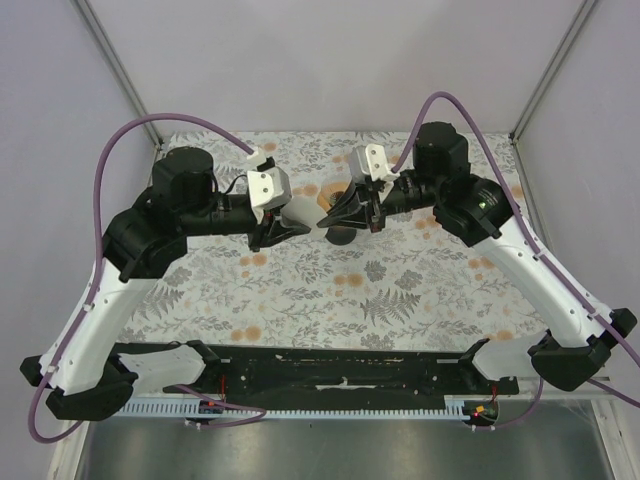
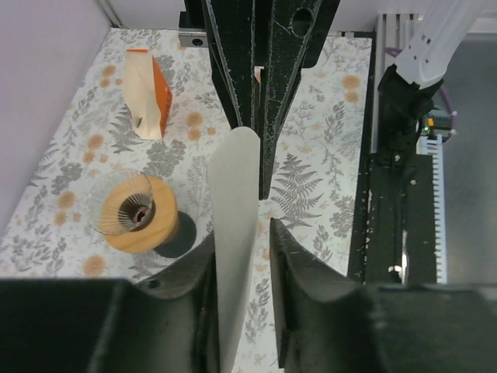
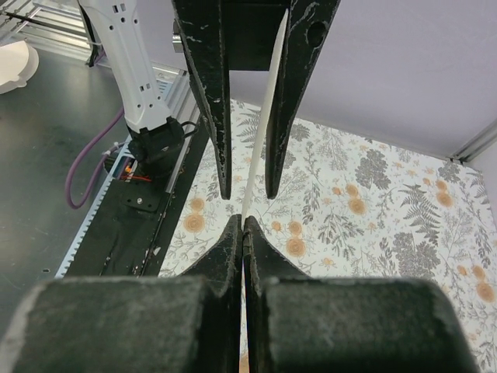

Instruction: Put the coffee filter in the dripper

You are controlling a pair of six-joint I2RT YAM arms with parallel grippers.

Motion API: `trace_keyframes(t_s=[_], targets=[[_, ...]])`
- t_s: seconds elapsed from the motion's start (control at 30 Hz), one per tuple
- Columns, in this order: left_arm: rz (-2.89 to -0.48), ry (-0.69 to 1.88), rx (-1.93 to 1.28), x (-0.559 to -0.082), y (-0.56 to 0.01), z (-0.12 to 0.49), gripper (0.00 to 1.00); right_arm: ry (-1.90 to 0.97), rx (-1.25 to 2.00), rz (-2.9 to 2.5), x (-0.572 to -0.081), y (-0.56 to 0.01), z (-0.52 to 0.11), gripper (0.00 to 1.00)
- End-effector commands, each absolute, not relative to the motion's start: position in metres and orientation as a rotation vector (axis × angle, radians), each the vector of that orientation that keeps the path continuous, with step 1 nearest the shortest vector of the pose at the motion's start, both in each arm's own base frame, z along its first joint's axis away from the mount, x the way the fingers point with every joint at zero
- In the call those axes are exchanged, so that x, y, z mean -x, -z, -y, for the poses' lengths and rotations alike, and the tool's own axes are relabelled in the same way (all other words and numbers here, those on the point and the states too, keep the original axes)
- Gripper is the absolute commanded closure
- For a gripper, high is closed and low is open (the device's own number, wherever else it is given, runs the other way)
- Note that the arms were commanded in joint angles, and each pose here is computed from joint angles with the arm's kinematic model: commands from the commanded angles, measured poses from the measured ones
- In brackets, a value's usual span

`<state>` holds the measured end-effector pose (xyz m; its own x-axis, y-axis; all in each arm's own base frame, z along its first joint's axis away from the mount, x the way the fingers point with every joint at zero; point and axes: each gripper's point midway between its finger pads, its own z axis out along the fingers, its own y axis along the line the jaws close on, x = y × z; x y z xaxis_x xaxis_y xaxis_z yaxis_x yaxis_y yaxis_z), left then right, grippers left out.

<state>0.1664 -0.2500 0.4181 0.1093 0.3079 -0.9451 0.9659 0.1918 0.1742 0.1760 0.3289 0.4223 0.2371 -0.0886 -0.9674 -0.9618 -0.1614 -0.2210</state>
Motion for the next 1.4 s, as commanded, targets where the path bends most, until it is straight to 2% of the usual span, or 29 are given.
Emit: trace_keyframes(t_s=[0.0, 0.07, 0.1, 0.13, 0.17, 0.23, 0.3, 0.33, 0.37, 0.43, 0.5, 0.77, 0.97, 1.03, 1.2, 1.37], targets=[[-1.397, 0.853, -1.336, -0.156, -0.418, 0.253, 0.77, -1.105, 1.502, -0.945, -0.163, -0.446, -0.328, 1.00], [-1.395, 0.851, -1.357, -0.154, -0.414, 0.252, 0.96, -1.108, 1.499, -0.944, -0.161, -0.447, -0.327, 1.00], [-1.393, 0.849, -1.363, -0.154, -0.413, 0.251, 0.98, -1.110, 1.498, -0.946, -0.161, -0.447, -0.328, 1.00], [-1.387, 0.846, -1.368, -0.154, -0.413, 0.252, 0.98, -1.102, 1.492, -0.953, -0.162, -0.448, -0.327, 0.90], [-1.373, 0.843, -1.374, -0.153, -0.415, 0.252, 0.98, -1.085, 1.485, -0.960, -0.164, -0.448, -0.325, 0.74], [-1.354, 0.832, -1.376, -0.153, -0.420, 0.251, 0.98, -1.038, 1.482, -0.974, -0.167, -0.443, -0.319, 0.55], [-1.326, 0.835, -1.388, -0.149, -0.425, 0.250, 0.98, -0.995, 1.490, -0.983, -0.169, -0.434, -0.308, 0.43], [-1.314, 0.838, -1.402, -0.147, -0.426, 0.250, 0.98, -0.983, 1.495, -0.995, -0.170, -0.429, -0.303, 0.42], [-1.308, 0.840, -1.413, -0.146, -0.425, 0.250, 0.98, -0.971, 1.500, -1.009, -0.172, -0.425, -0.300, 0.43], [-1.299, 0.837, -1.427, -0.144, -0.424, 0.250, 0.98, -0.973, 1.535, -1.056, -0.172, -0.415, -0.297, 0.55], [-1.288, 0.834, -1.435, -0.144, -0.424, 0.250, 0.98, -0.964, 1.551, -1.083, -0.174, -0.410, -0.297, 0.61], [-1.287, 0.851, -1.437, -0.144, -0.425, 0.252, 0.98, -0.978, 1.567, -1.092, -0.181, -0.404, -0.303, 0.59], [-1.287, 0.857, -1.438, -0.142, -0.425, 0.252, 0.98, -1.001, 1.572, -1.084, -0.183, -0.405, -0.307, 0.75], [-1.288, 0.855, -1.437, -0.143, -0.425, 0.252, 0.98, -1.009, 1.577, -1.070, -0.181, -0.407, -0.307, 0.78], [-1.291, 0.849, -1.436, -0.143, -0.424, 0.251, 0.98, -1.038, 1.595, -1.036, -0.174, -0.409, -0.307, 0.71], [-1.288, 0.842, -1.433, -0.144, -0.425, 0.250, 0.98, -0.992, 1.627, -1.074, -0.176, -0.395, -0.302, 0.54]])
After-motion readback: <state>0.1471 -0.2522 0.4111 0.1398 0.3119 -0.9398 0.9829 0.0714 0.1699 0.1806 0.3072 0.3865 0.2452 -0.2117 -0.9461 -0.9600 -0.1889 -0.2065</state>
